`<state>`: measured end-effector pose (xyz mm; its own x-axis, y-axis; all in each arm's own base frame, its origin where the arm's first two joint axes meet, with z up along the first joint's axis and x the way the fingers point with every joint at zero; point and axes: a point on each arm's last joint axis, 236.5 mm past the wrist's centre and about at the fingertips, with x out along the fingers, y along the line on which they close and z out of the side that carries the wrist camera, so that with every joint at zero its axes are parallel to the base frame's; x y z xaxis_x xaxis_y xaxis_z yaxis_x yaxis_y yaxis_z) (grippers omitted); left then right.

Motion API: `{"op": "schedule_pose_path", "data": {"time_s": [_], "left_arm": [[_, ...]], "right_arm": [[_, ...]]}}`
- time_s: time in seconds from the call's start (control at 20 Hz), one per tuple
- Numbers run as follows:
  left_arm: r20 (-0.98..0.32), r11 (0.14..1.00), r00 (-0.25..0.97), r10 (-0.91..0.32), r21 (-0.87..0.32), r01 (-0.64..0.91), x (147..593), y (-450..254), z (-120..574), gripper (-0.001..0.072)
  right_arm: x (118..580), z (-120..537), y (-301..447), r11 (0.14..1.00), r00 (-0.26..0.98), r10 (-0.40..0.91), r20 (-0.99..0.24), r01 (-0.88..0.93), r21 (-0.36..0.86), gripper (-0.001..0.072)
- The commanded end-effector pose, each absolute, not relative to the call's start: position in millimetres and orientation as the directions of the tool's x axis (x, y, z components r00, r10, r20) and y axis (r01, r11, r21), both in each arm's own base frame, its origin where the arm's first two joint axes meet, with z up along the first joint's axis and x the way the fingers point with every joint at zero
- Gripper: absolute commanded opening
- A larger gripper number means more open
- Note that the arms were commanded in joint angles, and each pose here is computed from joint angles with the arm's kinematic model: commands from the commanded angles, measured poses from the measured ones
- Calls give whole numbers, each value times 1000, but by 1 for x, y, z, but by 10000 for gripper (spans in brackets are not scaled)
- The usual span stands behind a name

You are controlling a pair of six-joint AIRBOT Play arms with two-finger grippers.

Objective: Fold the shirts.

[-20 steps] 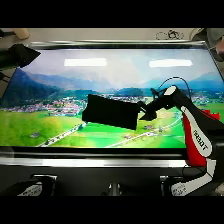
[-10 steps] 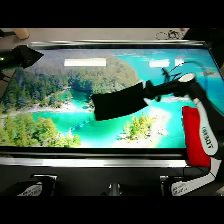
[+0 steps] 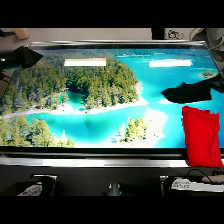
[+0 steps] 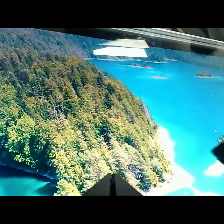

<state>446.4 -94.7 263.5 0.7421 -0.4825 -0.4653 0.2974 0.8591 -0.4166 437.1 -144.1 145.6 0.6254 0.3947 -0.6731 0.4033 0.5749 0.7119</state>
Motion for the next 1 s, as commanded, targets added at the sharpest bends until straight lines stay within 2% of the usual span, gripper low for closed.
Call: {"op": "schedule_pose_path", "data": {"time_s": [0.0,0.2,0.3,0.45,0.55,0.65,0.8,0.95], "left_arm": [[-466,863,742,-482,-399,310,446,-95,263,28],[-466,863,742,-482,-396,312,446,-95,263,29],[-466,866,742,-482,-384,321,446,-95,263,28],[-466,866,742,-482,-379,325,446,-95,263,28],[-466,866,742,-482,-379,325,446,-95,263,29],[-466,866,741,-483,-379,326,446,-95,263,28],[-466,866,741,-483,-379,326,446,-95,263,28],[-467,865,739,-486,-379,329,446,-97,263,28]], "right_arm": [[389,166,-190,492,650,321,-689,508,707,18],[347,187,-190,482,631,310,-711,540,690,18],[325,183,-194,499,585,279,-762,590,635,18],[267,147,-208,512,343,207,-916,760,400,18],[228,119,-221,488,186,142,-972,842,232,18],[188,81,-217,470,12,163,-987,878,89,18],[158,22,-189,474,-113,280,-953,880,35,18],[155,-15,-193,484,-116,248,-962,875,19,18]]}}
